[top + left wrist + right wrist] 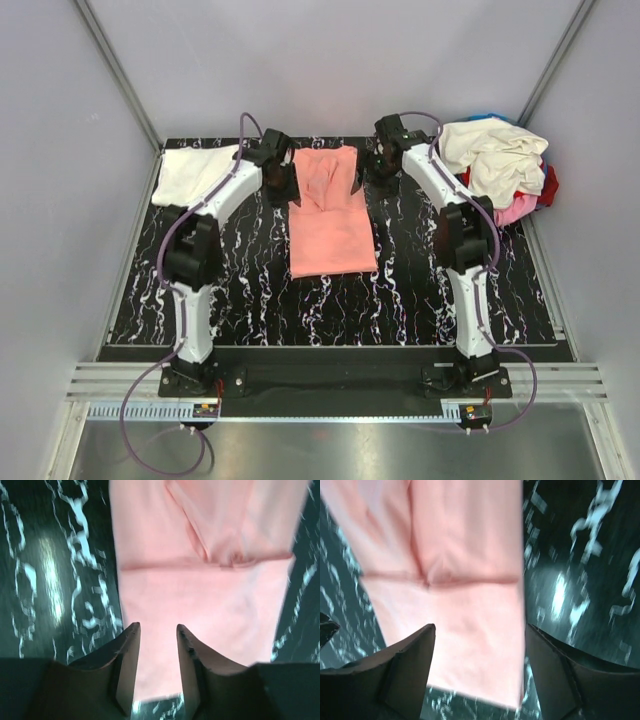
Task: Fold and stack the t-shirts
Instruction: Fold the tshirt
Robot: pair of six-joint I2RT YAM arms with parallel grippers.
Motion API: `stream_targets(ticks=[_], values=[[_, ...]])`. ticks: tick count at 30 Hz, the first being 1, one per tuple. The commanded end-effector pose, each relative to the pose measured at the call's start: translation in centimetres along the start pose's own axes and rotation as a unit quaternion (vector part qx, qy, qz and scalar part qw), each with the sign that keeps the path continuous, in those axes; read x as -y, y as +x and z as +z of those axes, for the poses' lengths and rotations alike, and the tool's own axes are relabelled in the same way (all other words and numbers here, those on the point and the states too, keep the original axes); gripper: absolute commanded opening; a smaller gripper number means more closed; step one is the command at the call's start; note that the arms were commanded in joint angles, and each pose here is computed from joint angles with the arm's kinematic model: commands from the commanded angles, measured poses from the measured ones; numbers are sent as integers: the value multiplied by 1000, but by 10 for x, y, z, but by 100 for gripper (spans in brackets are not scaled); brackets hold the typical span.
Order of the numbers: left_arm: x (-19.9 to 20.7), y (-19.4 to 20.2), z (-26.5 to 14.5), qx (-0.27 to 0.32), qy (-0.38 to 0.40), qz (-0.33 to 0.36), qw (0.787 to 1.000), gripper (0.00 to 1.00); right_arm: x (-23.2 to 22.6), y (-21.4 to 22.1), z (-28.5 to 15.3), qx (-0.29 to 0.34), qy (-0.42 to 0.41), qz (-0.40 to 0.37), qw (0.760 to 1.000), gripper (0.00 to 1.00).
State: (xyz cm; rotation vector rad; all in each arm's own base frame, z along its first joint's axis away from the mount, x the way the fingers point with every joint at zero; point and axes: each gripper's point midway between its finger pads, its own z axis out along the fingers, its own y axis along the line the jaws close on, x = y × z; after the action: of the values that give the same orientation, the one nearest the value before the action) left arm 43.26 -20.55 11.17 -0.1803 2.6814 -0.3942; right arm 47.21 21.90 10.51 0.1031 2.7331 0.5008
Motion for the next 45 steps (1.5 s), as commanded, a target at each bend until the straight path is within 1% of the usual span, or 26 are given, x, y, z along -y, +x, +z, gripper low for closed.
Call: stream_targets(ticks=[1,2,4,5,6,7,8,9,10,11,12,13,14,15,16,17,18,20,21,23,24,29,35,39,42,45], values=[[-10,-15,11,-33,7,-13,999,43,28,-23,3,-6,30,6,1000,82],[-15,-12,14,-47,-5,-18,999,43,28,-29,-5,-3,31,6,1000,82],[-15,-19,6,-38,-4,-19,999,43,31,-32,-18,6,32,8,999,81],[-11,-27,-8,-14,4,-16,1000,45,36,-23,-10,-1,34,8,999,82],[-18,-18,-7,-18,-5,-19,1000,47,29,-27,-34,24,24,3,999,82],[-19,-16,-12,-12,-3,-19,1000,47,29,-22,-38,26,19,4,999,82],[-23,-7,-20,-5,-1,-20,1000,48,38,-3,-27,10,24,14,1000,83],[-25,0,-24,-5,0,-22,1000,48,33,-1,-46,26,15,14,999,83],[-24,3,-25,3,7,-27,1000,48,31,10,-47,17,3,17,1000,83],[-23,5,-40,19,18,-28,999,48,39,32,-37,-4,5,29,1000,83],[-34,34,-30,-8,13,-34,999,48,42,42,-38,-10,1,36,999,83],[-35,44,-32,-8,19,-39,999,48,36,47,-50,-2,-15,37,999,82],[-30,42,-43,19,41,-37,998,48,37,72,-39,-27,-35,52,998,81],[-38,74,-34,-12,41,-45,998,48,33,80,-45,-25,-54,56,997,80],[-39,85,-34,-15,48,-50,997,48,31,91,-43,-35,-69,62,995,77],[-33,84,-40,8,69,-49,996,48,33,112,-35,-59,-87,76,992,74],[-37,112,-33,-20,75,-50,996,48,30,120,-36,-62,-99,78,990,72],[-32,120,-37,-6,92,-56,994,48,35,143,-29,-82,-109,93,986,66],[-32,140,-32,-24,96,-55,994,48,37,146,-28,-81,-111,96,986,66],[-26,146,-32,-15,112,-64,992,48,43,159,-21,-88,-107,106,985,65],[-29,160,-27,-28,112,-68,991,49,44,162,-18,-91,-107,108,984,65],[-26,168,-16,-28,126,-84,988,49,48,175,-5,-106,-114,121,980,62],[-17,161,-24,-7,137,-82,987,50,48,173,-3,-101,-114,121,981,61],[-15,151,-29,15,135,-82,987,61,48,172,0,-101,-113,122,981,61],[-18,150,-22,8,120,-83,989,61,49,170,1,-100,-111,123,981,62],[-26,162,-8,-14,99,-90,991,60,49,170,2,-102,-109,124,981,61]])
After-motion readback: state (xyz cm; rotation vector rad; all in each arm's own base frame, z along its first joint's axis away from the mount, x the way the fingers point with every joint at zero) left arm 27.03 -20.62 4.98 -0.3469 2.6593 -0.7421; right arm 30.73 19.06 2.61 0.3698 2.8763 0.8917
